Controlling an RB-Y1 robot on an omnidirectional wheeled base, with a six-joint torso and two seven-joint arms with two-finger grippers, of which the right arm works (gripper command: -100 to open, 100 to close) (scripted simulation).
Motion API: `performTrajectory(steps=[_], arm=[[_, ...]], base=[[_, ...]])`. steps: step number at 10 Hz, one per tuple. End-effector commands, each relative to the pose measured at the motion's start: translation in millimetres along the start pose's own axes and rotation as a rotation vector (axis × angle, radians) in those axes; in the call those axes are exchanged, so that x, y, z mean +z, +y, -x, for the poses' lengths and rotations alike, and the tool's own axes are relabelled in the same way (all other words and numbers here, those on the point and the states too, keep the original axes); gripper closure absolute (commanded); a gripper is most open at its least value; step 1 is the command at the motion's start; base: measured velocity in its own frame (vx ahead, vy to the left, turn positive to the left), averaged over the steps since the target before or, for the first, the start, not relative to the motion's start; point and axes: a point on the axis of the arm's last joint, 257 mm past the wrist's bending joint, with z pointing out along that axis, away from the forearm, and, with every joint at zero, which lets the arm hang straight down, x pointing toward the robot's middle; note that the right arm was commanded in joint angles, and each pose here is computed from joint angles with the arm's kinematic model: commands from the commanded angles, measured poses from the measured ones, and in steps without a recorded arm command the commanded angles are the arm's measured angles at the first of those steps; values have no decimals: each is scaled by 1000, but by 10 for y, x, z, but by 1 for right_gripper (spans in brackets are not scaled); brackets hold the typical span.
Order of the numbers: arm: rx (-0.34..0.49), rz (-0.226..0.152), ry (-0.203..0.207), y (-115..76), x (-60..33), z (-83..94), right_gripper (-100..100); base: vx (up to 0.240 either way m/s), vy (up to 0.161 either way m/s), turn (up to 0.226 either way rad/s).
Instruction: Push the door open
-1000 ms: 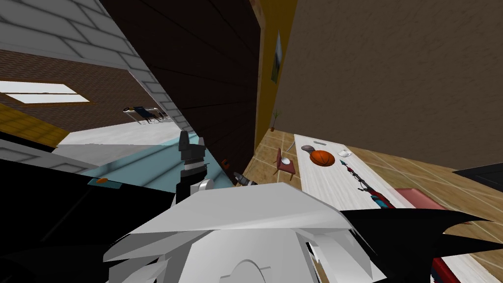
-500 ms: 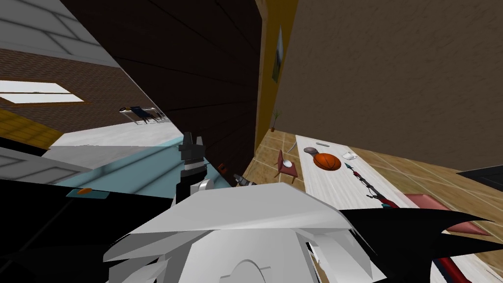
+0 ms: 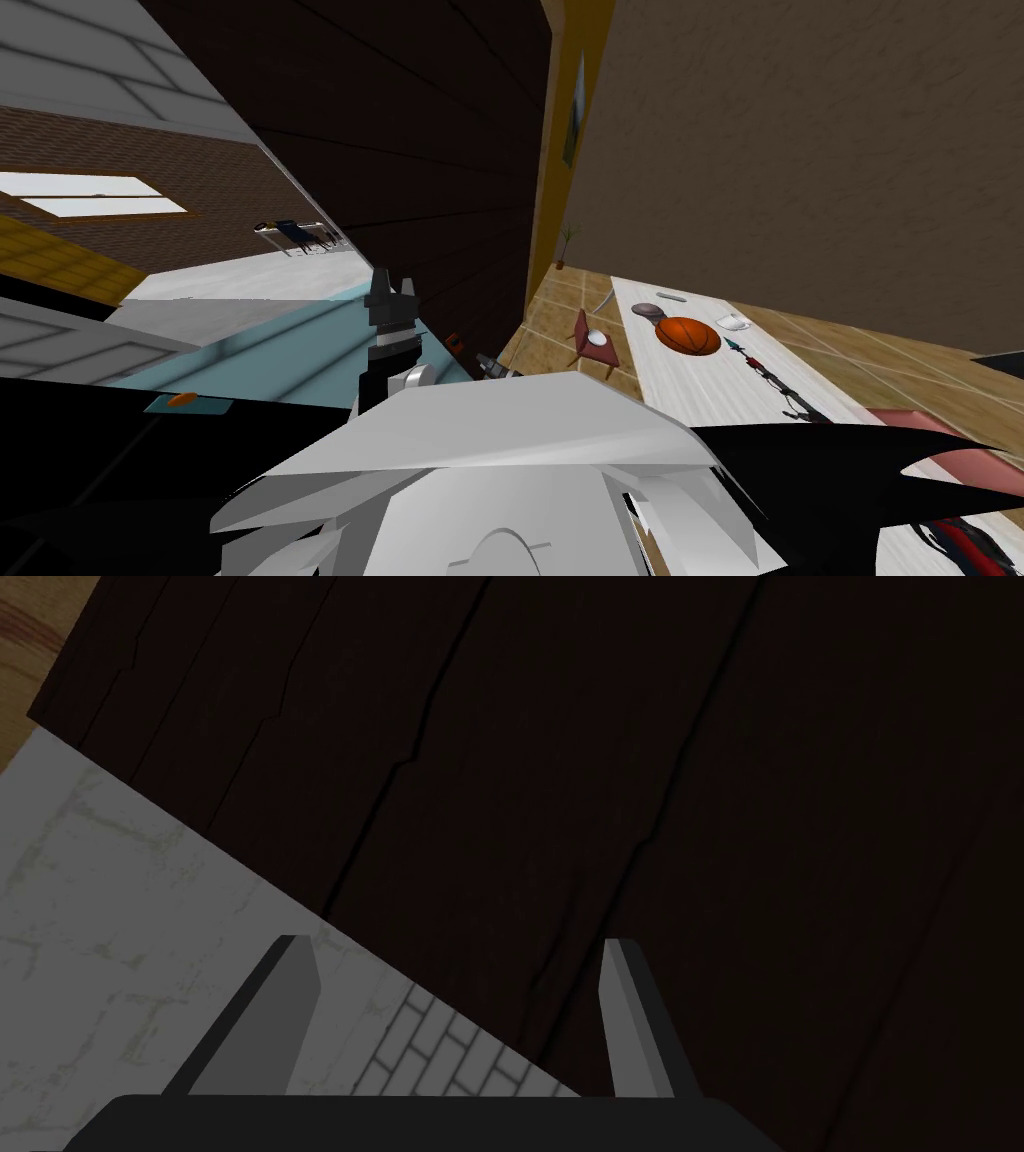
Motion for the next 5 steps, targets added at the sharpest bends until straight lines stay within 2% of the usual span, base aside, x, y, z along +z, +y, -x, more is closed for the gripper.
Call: performTrajectory(steps=[1, 5], arm=[[0, 0, -6, -9, -1, 16, -100], [1, -1, -18, -30, 0, 46, -100]], base=[[124, 153, 60], [121, 159, 29]])
